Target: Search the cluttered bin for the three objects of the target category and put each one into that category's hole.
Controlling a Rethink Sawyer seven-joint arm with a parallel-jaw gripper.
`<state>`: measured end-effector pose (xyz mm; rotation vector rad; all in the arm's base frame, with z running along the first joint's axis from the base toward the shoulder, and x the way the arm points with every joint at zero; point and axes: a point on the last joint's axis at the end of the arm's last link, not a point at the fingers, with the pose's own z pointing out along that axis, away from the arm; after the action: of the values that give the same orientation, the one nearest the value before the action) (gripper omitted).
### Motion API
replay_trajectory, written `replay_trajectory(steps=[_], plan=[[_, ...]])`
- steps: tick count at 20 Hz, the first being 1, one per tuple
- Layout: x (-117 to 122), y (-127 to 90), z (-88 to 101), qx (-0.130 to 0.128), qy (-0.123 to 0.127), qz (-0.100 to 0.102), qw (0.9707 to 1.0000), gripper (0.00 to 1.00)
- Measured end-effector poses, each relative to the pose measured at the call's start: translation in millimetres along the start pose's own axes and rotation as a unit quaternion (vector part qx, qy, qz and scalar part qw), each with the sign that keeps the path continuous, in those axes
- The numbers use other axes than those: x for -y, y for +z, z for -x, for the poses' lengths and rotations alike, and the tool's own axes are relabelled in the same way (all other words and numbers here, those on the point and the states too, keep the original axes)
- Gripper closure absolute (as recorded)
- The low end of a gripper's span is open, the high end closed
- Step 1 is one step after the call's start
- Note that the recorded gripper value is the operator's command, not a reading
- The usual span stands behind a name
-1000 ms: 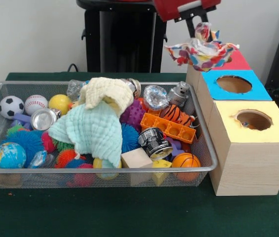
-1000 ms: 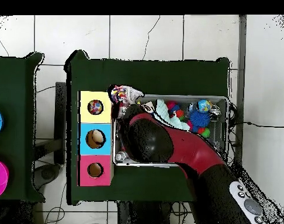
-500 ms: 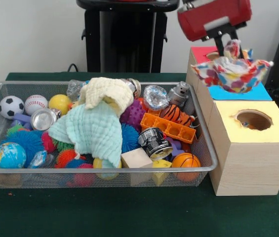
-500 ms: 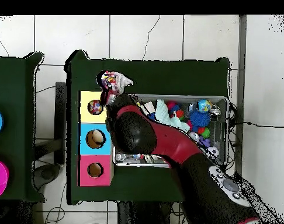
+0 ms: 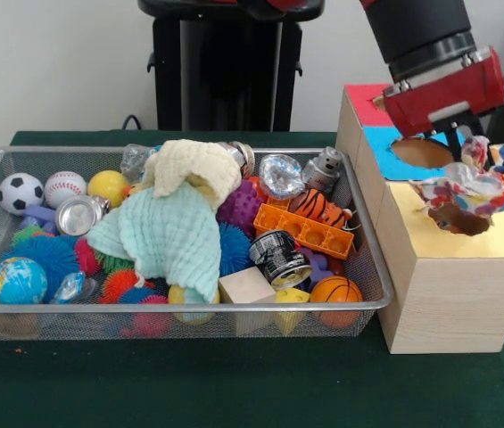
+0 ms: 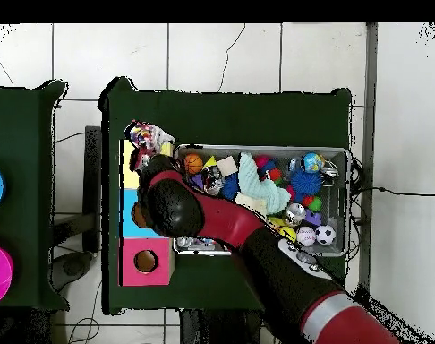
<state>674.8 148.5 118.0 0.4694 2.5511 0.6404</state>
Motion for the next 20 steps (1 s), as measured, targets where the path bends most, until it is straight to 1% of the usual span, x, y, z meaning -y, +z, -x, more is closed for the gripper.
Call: replay_trajectory(steps=[3,6,7,8,10,13,20], plan=[[0.1,13.4,-24.7,-0.02,-0.002,-0.008,0.9998,1.0],[3.8,24.8,-47.8,-0.038,-0.005,-0.024,0.999,1.0],[6.6,30.1,-59.9,-0.047,-0.007,-0.033,0.9984,1.0],[9.1,33.1,-66.7,-0.051,-0.009,-0.038,0.9979,1.0],[11.4,35.3,-70.8,-0.053,-0.01,-0.042,0.9977,1.0],[13.2,36.1,-70.4,-0.047,-0.012,-0.047,0.9977,1.0],[21.6,35.3,-70.2,-0.046,-0.012,-0.056,0.9973,1.0]])
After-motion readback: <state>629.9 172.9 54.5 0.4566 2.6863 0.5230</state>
